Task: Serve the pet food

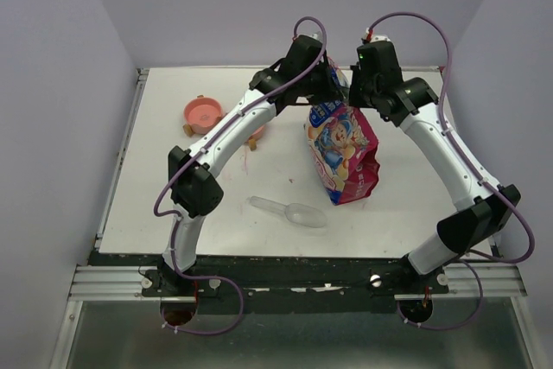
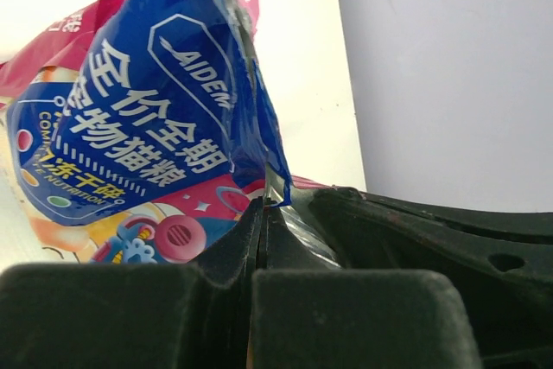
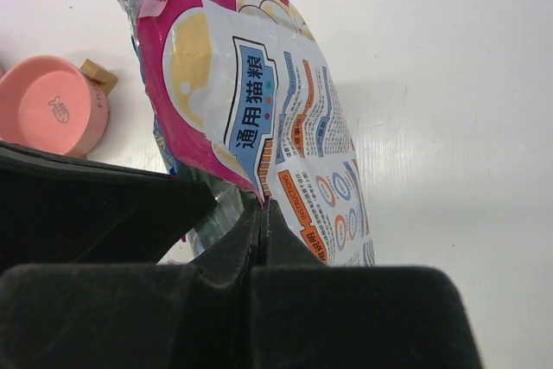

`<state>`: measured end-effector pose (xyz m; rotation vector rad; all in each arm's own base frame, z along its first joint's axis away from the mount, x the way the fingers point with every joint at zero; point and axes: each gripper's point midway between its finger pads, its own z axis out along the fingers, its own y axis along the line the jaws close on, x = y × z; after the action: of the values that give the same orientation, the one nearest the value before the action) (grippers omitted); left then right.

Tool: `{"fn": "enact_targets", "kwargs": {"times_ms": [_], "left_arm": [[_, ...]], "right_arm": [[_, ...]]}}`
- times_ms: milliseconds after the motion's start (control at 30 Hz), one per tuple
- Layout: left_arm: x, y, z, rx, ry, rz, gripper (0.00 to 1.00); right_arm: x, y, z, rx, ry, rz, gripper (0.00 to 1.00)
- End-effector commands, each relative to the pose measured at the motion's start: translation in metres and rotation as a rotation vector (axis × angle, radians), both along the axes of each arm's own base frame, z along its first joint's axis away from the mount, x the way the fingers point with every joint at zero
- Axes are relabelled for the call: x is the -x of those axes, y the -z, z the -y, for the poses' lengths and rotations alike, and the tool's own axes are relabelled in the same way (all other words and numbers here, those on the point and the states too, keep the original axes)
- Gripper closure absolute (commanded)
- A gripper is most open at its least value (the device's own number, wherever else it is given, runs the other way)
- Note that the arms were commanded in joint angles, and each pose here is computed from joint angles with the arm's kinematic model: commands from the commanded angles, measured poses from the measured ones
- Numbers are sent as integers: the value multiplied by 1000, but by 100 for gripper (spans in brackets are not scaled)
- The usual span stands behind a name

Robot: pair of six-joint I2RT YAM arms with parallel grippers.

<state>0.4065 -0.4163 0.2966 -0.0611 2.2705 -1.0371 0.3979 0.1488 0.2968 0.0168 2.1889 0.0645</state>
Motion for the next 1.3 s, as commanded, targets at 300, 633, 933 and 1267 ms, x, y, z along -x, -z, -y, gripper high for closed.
{"fn": "enact_targets", "kwargs": {"times_ms": [300, 633, 933, 1267], "left_arm": [[11, 12, -20, -91, 63, 6, 100], [9, 24, -4, -31, 46, -92, 78], [7, 35, 2, -30, 37, -124, 67], [14, 34, -20, -179, 123, -27, 100]], "right_arm": [[8, -14, -22, -79, -156, 24, 100], [14, -19, -32, -131, -187, 15, 100], [17, -23, -40, -150, -206, 21, 100], [12, -22, 6, 49, -28, 47, 100]]}}
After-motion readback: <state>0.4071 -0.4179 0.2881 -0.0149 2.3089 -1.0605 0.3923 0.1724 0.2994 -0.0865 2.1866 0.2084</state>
